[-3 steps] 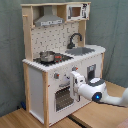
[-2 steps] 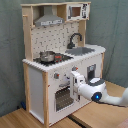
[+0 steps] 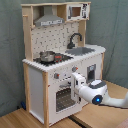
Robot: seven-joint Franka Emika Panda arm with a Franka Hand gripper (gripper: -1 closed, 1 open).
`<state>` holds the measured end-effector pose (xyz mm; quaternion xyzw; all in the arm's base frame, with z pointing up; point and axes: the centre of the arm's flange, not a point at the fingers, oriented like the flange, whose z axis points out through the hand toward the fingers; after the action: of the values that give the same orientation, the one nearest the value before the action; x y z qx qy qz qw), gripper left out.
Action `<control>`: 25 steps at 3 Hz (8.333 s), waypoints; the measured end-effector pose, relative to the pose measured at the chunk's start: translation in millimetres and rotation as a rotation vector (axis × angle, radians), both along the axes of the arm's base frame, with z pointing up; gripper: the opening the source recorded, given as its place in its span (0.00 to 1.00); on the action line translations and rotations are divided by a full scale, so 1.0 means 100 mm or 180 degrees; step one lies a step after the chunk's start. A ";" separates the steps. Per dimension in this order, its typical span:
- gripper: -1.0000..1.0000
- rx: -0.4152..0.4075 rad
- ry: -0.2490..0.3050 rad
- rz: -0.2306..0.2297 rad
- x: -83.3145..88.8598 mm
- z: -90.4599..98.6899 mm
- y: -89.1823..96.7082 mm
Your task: Play with the kitchen
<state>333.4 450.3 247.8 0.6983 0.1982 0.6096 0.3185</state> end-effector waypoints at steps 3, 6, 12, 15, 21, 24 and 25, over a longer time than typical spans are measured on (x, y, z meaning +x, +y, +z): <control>0.00 -0.0053 -0.0154 -0.0256 -0.56 -0.04 0.32; 0.00 -0.0094 -0.0288 -0.0584 -0.91 -0.08 0.66; 1.00 -0.0175 -0.0678 -0.0880 -1.53 0.24 0.66; 1.00 -0.0491 -0.0954 -0.0502 -1.17 0.62 0.87; 1.00 -0.0005 -0.0867 -0.0345 -0.81 1.43 0.58; 1.00 -0.0688 -0.0613 -0.0385 -1.01 1.88 0.48; 1.00 -0.0894 -0.0516 -0.0409 -1.03 2.03 0.43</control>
<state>230.0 493.0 451.2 0.6067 0.2100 0.6086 0.4663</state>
